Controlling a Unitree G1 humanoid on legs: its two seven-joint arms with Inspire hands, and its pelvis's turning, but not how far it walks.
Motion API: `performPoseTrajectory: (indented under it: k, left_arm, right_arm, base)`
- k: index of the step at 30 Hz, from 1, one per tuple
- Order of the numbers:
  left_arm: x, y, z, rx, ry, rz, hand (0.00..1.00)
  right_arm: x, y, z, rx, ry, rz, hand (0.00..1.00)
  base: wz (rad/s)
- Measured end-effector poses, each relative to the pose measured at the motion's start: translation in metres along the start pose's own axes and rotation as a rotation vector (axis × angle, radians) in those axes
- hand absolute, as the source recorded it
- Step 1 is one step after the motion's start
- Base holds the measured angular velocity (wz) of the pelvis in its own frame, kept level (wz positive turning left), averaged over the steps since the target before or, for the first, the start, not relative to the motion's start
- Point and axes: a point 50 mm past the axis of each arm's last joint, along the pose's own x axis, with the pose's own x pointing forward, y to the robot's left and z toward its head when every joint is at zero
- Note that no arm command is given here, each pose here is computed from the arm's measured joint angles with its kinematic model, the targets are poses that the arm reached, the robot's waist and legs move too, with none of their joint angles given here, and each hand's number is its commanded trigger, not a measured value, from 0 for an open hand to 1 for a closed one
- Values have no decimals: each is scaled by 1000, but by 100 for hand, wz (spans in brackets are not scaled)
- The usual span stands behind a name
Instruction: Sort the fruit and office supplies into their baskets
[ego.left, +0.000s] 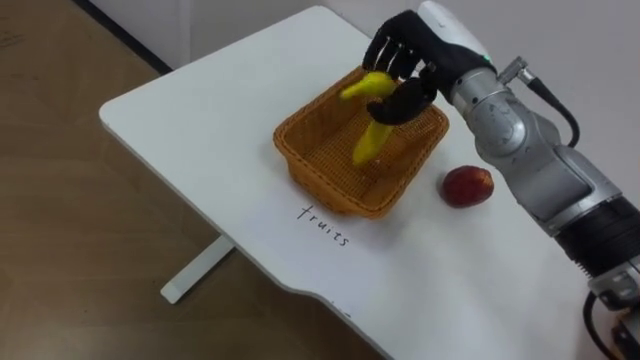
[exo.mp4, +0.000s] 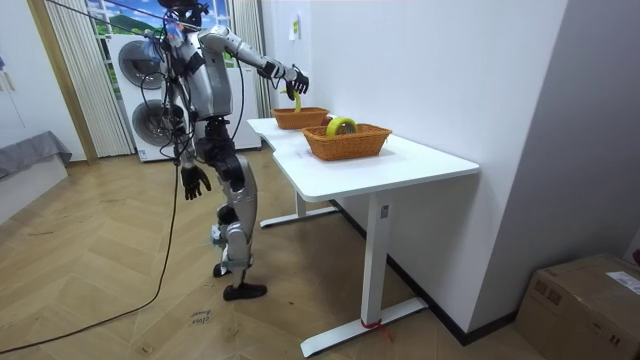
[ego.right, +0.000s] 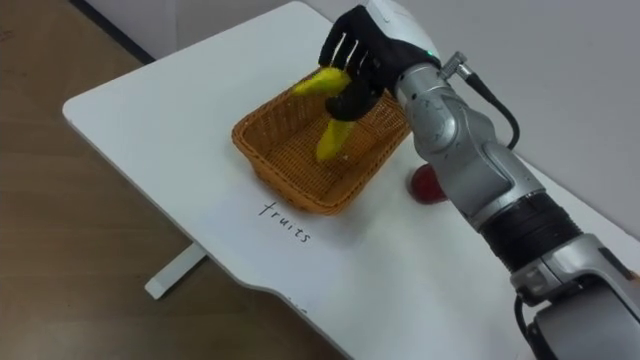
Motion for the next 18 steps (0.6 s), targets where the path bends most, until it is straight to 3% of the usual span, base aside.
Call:
performPoseTrajectory:
  k: [18]
  left_arm:
    - [0,0,1,-4,-6,14,0]
  right_arm:
    - [0,0,-1,1,-1,-9,0]
  base:
    - [0]
